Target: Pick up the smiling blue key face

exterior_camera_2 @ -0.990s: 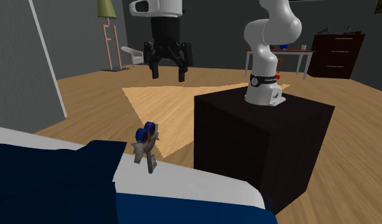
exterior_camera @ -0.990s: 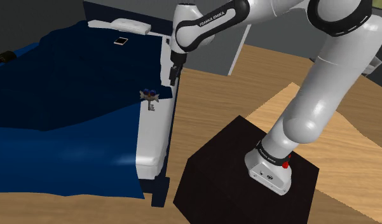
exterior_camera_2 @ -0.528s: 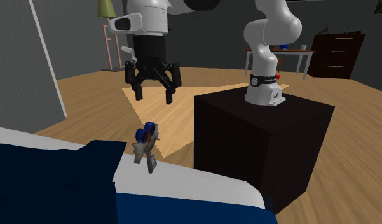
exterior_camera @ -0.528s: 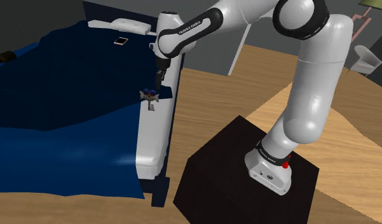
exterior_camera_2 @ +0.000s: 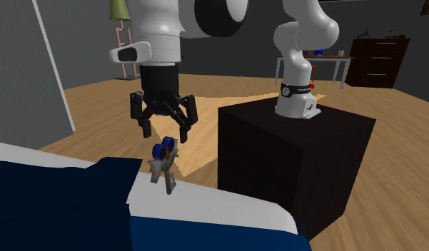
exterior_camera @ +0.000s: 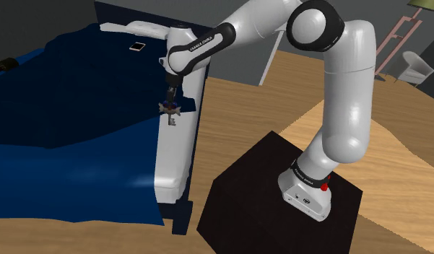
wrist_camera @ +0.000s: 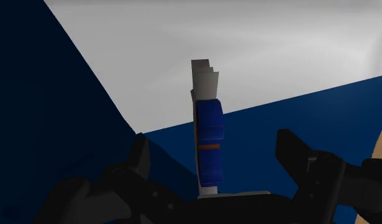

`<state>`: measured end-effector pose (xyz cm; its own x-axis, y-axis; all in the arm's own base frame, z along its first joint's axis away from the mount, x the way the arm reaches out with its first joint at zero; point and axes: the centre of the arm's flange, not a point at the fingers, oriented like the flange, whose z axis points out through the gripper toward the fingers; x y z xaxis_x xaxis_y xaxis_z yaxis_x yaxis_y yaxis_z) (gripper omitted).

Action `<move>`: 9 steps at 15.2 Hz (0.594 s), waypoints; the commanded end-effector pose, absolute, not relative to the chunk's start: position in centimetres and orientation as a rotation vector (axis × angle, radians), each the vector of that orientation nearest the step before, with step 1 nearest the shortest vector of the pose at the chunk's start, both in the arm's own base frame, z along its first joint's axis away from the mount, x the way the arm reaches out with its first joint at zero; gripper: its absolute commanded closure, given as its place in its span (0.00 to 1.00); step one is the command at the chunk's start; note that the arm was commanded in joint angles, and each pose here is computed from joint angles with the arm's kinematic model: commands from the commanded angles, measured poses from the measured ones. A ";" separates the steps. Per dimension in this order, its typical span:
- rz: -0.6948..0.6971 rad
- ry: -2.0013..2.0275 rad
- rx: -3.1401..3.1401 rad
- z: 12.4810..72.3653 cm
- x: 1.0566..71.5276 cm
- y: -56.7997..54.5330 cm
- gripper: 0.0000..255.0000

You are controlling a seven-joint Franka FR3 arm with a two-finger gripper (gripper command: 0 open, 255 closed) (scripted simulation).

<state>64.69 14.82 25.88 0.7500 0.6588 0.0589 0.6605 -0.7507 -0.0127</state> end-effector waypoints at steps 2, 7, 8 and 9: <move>-0.080 -1.097 -2.908 24.3 64.7 14.8 0.00; -0.080 -1.097 -2.908 24.1 64.8 14.8 1.00; -0.080 -1.097 -2.908 24.1 64.8 14.8 1.00; -0.080 -1.097 -2.908 24.1 64.8 14.8 1.00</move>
